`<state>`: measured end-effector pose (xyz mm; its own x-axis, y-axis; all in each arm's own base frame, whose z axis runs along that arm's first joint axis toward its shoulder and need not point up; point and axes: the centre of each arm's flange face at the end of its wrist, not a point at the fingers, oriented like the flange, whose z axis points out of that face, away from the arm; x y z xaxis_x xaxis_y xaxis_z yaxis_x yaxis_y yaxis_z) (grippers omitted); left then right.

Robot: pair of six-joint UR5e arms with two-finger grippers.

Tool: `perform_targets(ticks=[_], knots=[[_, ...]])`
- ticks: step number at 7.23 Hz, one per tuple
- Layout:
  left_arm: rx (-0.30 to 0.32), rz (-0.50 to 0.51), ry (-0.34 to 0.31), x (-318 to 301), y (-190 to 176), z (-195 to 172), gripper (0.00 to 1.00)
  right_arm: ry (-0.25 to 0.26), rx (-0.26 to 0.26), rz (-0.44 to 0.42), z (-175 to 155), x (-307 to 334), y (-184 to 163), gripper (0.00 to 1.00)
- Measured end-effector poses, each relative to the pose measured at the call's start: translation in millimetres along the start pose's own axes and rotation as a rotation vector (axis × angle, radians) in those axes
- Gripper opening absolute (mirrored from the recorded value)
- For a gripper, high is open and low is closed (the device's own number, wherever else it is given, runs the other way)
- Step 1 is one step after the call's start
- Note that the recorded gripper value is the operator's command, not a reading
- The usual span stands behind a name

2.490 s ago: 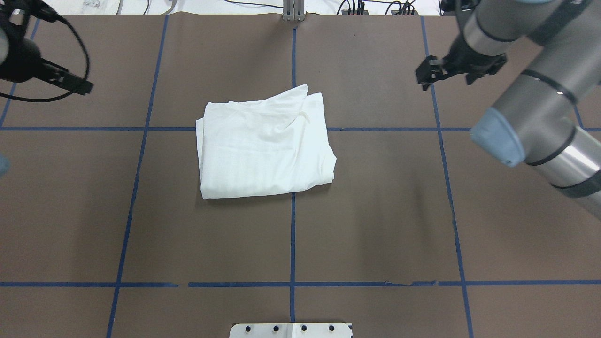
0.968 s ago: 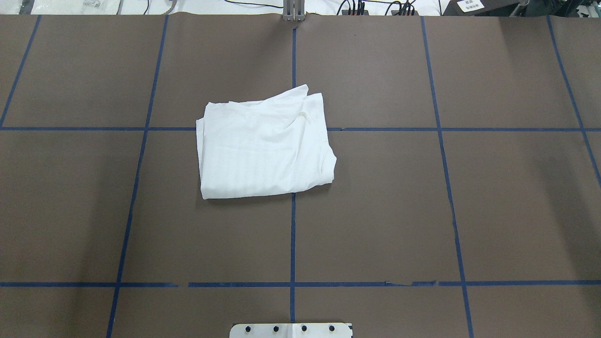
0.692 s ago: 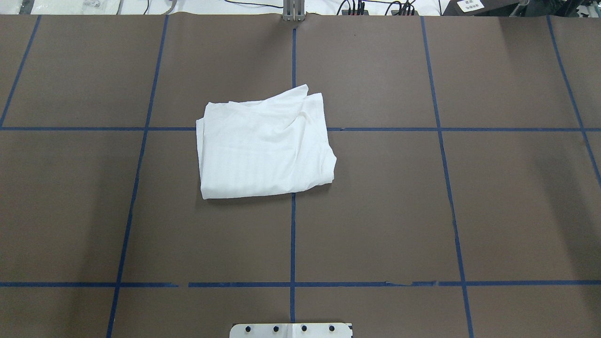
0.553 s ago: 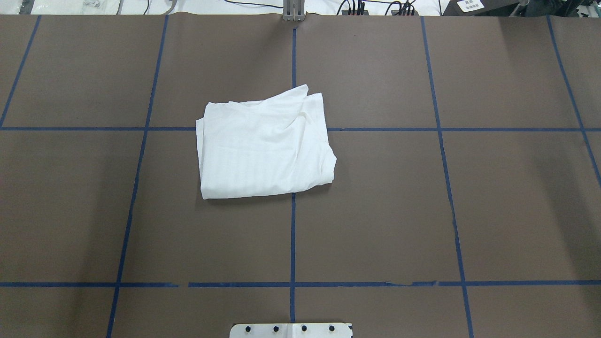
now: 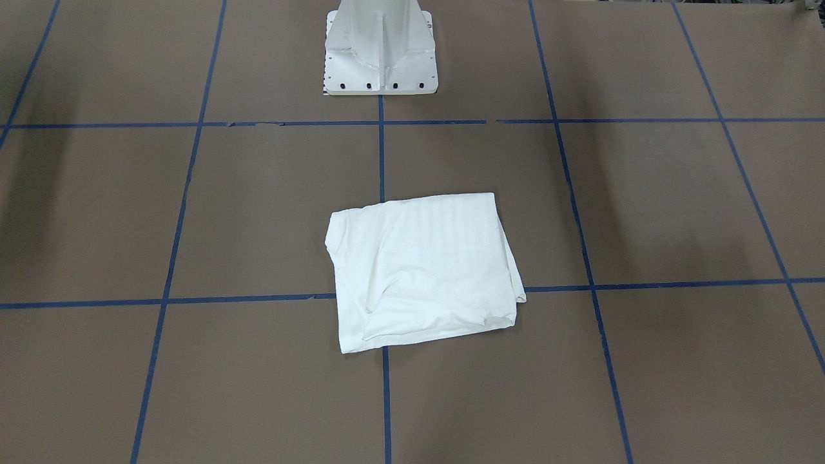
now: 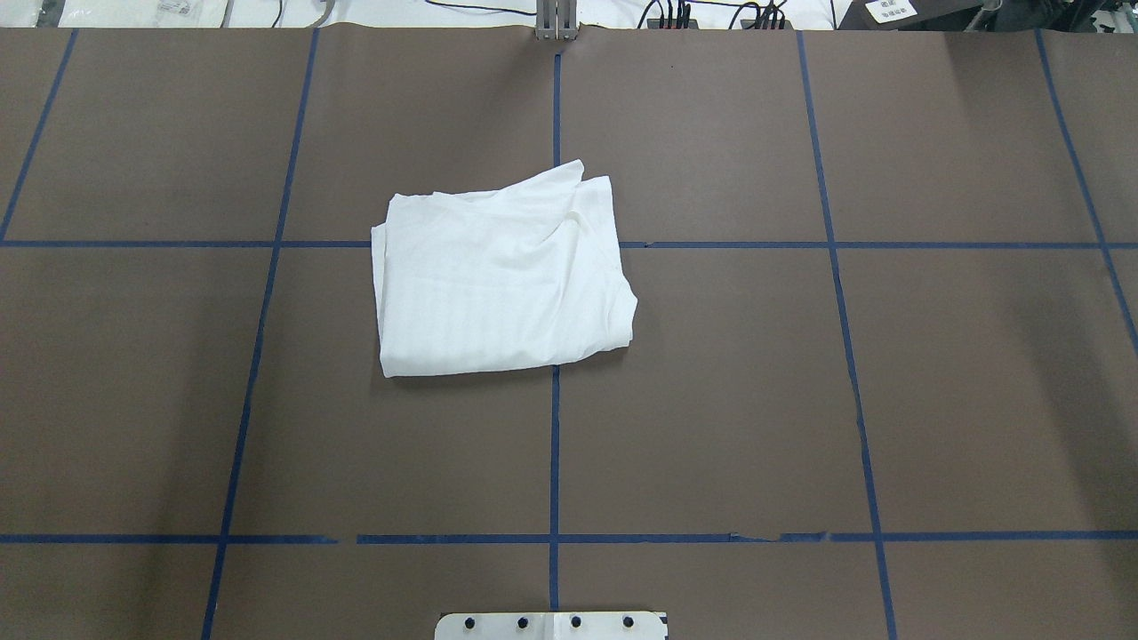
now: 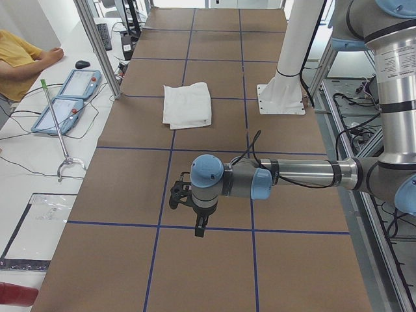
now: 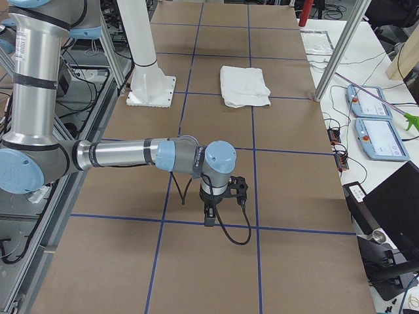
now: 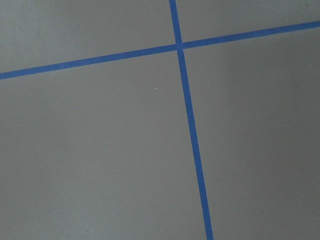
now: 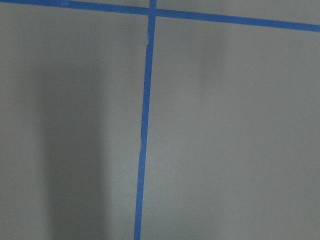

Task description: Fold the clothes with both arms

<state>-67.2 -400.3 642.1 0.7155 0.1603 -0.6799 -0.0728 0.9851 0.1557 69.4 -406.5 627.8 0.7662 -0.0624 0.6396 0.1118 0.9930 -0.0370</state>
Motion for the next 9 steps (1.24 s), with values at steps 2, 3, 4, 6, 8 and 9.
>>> perform_targets(ticks=[2, 3, 4, 6, 8, 9], knots=[[0.001, 0.001, 0.0, 0.5, 0.1, -0.5, 1.0, 0.0, 0.0, 0.0, 0.0, 0.0, 0.0, 1.0], [0.001, 0.002, 0.0, 0.6, 0.3, -0.4, 1.0, 0.0, 0.0, 0.0, -0.1, -0.1, 0.0, 1.0], [0.0, 0.001, -0.001, 0.5, 0.6, -0.2, 1.0, 0.0, 0.001, 0.0, -0.3, -0.3, 0.0, 1.0], [-0.004, -0.002, -0.001, -0.4, 2.3, 0.9, 1.0, -0.001, 0.001, -0.001, -0.6, -0.6, -0.1, 1.0], [-0.006, -0.005, -0.001, -1.4, 4.4, 1.9, 1.0, -0.001, 0.003, -0.002, -1.1, -1.0, -0.3, 1.0], [-0.007, -0.006, -0.001, -1.5, 4.7, 1.9, 1.0, -0.001, 0.003, -0.003, -1.3, -1.2, -0.4, 1.0]])
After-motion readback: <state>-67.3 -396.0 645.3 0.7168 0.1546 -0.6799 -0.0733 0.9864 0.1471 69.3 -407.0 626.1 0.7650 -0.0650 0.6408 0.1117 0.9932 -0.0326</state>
